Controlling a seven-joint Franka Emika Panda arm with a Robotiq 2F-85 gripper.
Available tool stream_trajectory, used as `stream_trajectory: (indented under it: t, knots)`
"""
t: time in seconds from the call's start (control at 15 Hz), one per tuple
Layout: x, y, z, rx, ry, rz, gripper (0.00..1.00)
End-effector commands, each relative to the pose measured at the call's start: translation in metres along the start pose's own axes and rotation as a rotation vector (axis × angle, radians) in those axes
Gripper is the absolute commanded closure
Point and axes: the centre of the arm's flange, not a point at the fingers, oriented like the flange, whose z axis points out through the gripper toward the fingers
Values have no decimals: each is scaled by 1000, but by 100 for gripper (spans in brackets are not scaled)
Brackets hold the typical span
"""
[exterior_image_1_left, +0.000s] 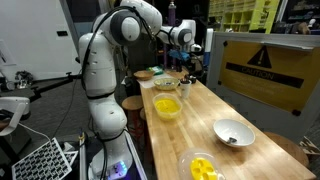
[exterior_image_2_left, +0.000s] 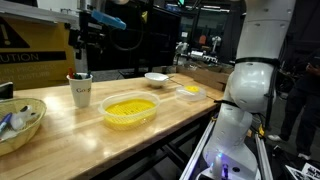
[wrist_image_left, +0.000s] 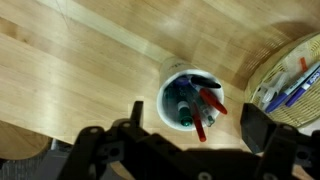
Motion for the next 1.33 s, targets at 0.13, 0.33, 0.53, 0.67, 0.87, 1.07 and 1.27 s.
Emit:
stream_trajectory:
  t: [0.13, 0.33, 0.53, 0.67, 0.87, 1.07, 1.27]
  knots:
    - [24, 1, 12, -7, -9, 31, 0]
    - [31, 3, 21, -1, -20, 40, 0]
    - [36, 5, 28, -1, -25, 53, 0]
    - [36, 8, 27, -2, -22, 63, 0]
    - [37, 11, 29, -2, -17, 84, 0]
    - [38, 11, 36, 3, -20, 100, 0]
    - [40, 6, 49, 10, -24, 115, 0]
